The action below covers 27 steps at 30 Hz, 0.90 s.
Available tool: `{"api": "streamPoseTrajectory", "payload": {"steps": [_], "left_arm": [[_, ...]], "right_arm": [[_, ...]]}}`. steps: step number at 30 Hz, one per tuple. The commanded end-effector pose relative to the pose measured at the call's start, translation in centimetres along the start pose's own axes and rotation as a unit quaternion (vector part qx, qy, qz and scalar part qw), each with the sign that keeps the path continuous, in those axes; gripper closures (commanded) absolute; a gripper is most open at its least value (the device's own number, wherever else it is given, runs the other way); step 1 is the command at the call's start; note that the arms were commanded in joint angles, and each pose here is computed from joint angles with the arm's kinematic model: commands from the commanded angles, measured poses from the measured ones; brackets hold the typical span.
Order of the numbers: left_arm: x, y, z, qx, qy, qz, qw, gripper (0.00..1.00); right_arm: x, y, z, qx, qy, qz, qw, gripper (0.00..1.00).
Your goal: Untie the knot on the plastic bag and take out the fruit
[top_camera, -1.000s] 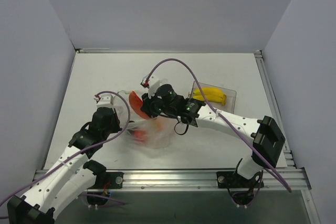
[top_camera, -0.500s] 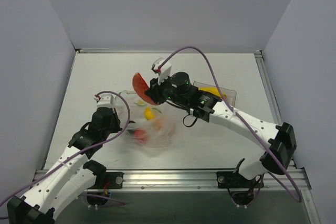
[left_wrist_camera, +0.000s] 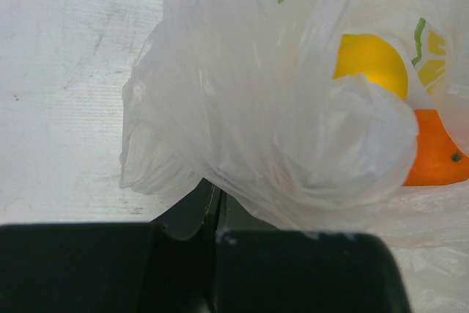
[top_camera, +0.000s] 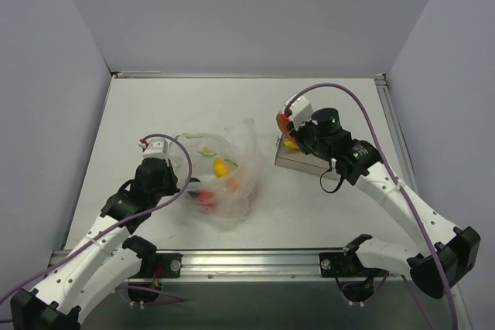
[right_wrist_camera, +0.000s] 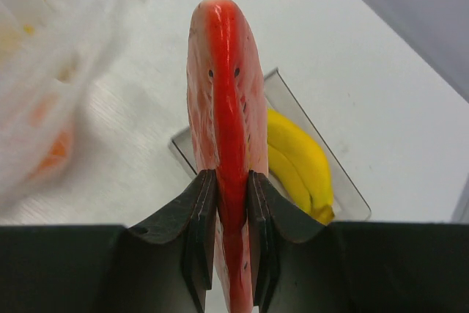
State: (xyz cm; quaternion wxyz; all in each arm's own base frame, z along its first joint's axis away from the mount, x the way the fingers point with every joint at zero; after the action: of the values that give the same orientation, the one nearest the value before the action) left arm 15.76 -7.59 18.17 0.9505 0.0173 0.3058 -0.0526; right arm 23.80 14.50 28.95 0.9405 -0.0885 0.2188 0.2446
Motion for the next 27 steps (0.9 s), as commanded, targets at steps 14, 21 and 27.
{"api": "streamPoseTrajectory", "payload": {"steps": [14, 21, 27], "left_arm": [[0.0, -0.2, 1.5, -0.006, -0.03, -0.009, 0.999, 1.0], [0.0, -0.2, 1.5, -0.007, -0.03, -0.008, 0.999, 1.0], [-0.1, -0.2, 1.5, -0.007, -0.032, -0.008, 0.999, 1.0]], "right_arm": [[5.7, -4.5, -8.6, -0.19, 0.284, -0.06, 0.938, 0.85], [7.1, -4.3, -9.3, -0.236, 0.316, -0.075, 0.916, 0.7], [6.9, -3.8, -8.1, -0.241, 0.299, -0.087, 0.919, 0.51]]}}
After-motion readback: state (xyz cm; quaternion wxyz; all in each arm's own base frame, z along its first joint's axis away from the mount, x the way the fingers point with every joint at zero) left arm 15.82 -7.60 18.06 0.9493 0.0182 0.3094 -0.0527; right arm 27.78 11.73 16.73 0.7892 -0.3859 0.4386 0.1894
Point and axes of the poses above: each gripper's point midway between its finger pads, its own x axis out along the fingers, its own y axis along the line the jaws close on, z = x × y, the point moved 9 cm from there along -x, back along the fingers, and after that the axes turned 15 degrees about x, right-handed, at the moved point
